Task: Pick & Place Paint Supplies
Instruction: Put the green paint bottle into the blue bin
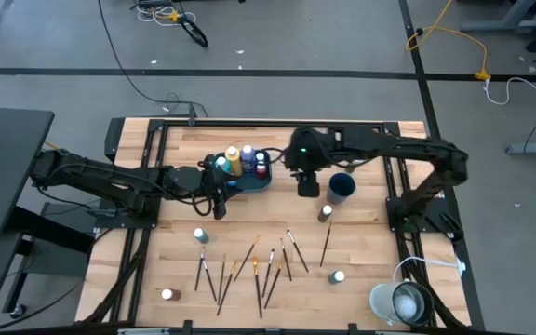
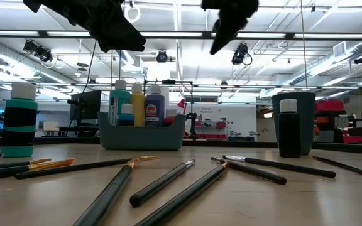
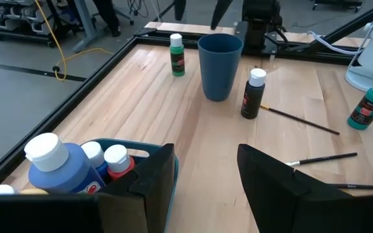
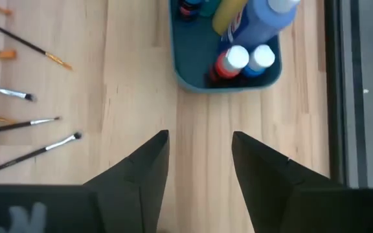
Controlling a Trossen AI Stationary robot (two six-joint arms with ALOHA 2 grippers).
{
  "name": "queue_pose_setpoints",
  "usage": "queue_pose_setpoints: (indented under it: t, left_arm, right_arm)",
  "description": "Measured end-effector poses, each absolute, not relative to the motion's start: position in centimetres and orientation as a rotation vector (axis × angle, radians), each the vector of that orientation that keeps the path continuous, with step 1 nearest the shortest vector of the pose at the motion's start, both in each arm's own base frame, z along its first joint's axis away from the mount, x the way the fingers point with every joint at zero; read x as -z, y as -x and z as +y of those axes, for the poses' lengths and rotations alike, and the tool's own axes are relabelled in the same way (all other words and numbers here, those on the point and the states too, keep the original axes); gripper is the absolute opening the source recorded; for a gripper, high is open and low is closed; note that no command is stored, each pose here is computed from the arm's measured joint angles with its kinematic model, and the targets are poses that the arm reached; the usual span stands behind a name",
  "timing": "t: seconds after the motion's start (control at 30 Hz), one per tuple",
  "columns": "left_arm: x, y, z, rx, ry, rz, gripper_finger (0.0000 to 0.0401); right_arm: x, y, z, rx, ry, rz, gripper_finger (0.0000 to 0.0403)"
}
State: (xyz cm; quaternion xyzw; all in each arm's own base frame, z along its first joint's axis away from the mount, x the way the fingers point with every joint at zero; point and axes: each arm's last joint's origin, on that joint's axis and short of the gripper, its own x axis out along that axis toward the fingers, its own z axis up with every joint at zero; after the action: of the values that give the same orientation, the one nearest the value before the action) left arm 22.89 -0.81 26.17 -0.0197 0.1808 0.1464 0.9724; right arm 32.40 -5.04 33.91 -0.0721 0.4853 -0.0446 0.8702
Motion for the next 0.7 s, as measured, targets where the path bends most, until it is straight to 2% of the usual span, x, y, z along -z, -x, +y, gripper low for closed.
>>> queue_pose_setpoints:
  t: [0.27, 0.5, 0.7]
  left_arm:
    - [-26.2, -22.9, -0.8, -0.296, 0.047, 0.358, 0.0178]
    - [-26.4, -23.0, -0.8, -0.296, 0.054, 0.341, 0.0178]
    - [-26.4, -23.0, -0.8, -0.296, 0.054, 0.339, 0.0178]
  right_arm:
    - [-32.4, -26.4, -5.0, 0.195, 0.083, 0.879, 0.0165]
    - [-31.0, -21.7, -5.8, 0.406, 0.038, 0.836, 0.0165]
    - [-30.0, -19.3, -6.7, 0.605, -0.011, 0.822, 0.0165]
